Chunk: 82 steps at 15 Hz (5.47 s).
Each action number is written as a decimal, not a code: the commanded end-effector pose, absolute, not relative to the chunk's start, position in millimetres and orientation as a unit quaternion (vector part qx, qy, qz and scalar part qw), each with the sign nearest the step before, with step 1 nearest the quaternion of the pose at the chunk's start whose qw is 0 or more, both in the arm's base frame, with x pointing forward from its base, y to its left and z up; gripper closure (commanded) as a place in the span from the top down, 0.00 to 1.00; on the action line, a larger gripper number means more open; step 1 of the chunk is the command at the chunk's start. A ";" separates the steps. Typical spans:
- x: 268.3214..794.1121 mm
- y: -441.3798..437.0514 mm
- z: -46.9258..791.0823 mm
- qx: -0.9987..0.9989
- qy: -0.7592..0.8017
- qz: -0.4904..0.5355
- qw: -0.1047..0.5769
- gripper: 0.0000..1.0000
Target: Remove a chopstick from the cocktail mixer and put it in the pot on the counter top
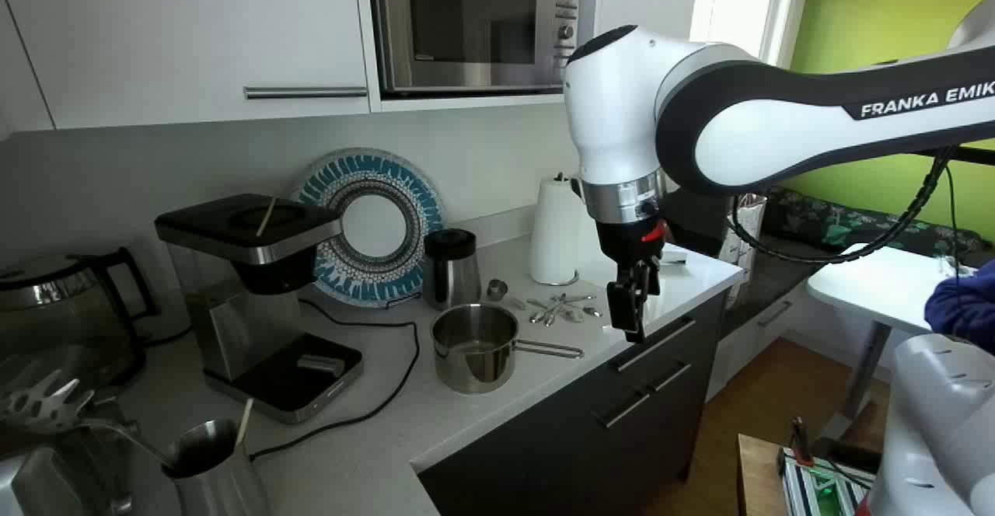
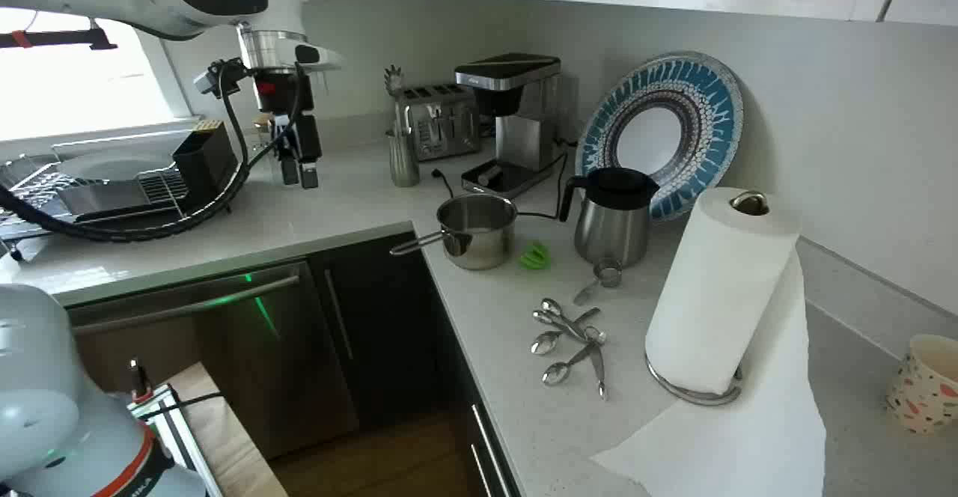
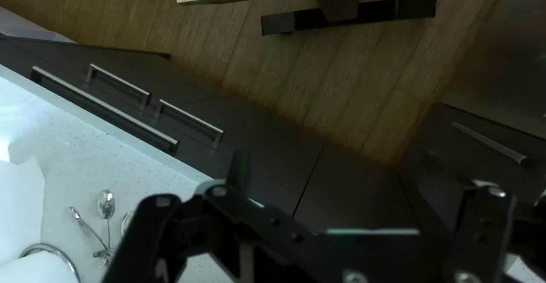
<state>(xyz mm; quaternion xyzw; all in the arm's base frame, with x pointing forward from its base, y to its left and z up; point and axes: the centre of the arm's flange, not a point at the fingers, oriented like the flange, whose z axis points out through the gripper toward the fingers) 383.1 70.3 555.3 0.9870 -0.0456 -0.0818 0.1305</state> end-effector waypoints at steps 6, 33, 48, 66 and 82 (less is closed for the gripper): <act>407.9 77.3 552.9 0.993 -0.046 0.000 0.104 1.00; 608.5 223.6 486.9 0.912 0.277 0.275 -0.126 1.00; 674.6 205.4 464.9 0.822 0.384 0.351 -0.230 0.71; 693.7 221.4 466.6 0.830 0.411 0.313 -0.213 0.02; 646.5 191.0 662.6 0.818 0.415 0.373 -0.136 0.02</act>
